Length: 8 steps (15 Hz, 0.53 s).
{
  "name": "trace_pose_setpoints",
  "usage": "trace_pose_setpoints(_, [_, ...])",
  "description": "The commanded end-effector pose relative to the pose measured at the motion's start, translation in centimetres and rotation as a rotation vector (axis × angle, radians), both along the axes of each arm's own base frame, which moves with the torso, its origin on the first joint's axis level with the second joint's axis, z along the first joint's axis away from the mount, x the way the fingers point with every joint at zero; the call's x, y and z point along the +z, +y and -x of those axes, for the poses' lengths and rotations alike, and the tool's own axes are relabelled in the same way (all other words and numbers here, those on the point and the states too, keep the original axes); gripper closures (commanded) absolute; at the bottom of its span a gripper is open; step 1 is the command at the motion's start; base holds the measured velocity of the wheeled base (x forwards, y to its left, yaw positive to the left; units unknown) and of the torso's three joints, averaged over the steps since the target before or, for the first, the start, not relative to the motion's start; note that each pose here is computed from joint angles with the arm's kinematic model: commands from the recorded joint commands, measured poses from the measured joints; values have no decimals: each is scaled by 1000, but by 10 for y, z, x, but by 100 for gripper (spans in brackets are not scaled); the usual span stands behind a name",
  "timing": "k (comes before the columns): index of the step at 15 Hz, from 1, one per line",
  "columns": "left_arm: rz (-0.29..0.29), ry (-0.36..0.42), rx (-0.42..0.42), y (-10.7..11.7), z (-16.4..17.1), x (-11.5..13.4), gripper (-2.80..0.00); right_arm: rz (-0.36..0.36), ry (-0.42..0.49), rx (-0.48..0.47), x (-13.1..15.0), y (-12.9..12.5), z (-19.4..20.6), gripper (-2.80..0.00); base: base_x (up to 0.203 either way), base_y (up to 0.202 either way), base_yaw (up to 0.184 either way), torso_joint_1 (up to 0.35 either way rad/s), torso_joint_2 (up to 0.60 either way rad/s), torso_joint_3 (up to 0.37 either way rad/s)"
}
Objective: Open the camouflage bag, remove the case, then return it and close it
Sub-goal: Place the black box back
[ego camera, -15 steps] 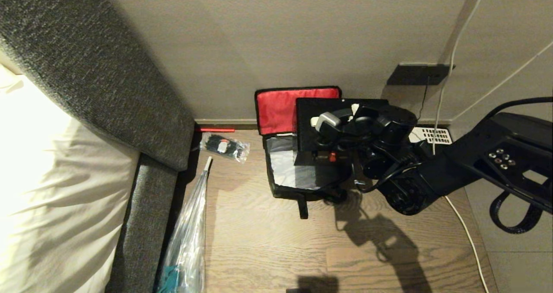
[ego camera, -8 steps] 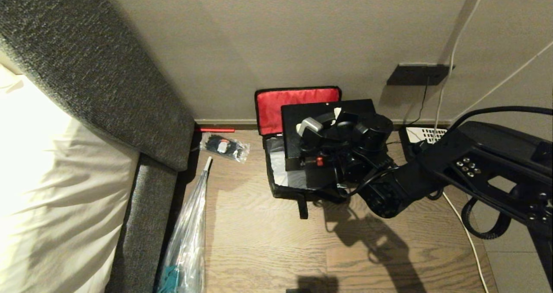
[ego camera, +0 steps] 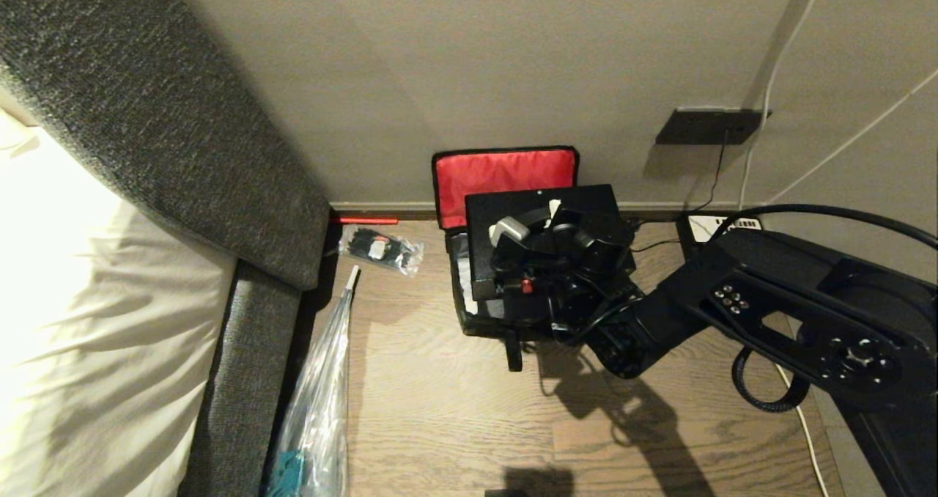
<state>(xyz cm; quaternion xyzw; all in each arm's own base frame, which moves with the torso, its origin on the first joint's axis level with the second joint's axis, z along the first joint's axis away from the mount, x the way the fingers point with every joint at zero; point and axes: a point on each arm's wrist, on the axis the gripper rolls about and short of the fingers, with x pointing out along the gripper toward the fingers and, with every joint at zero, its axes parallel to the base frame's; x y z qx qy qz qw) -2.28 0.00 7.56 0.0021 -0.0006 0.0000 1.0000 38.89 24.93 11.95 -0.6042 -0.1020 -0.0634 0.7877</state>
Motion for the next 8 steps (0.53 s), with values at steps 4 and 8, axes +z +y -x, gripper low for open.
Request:
trace_pose_setpoints(4, [0, 0, 0, 0, 0, 0, 0, 14, 31, 3, -24, 6, -6, 0, 0, 0, 0, 0, 0, 0])
trace_pose_setpoints(8, [0, 0, 0, 0, 0, 0, 0, 8, 13, 2, -18, 7, -8, 0, 0, 0, 0, 0, 0, 0])
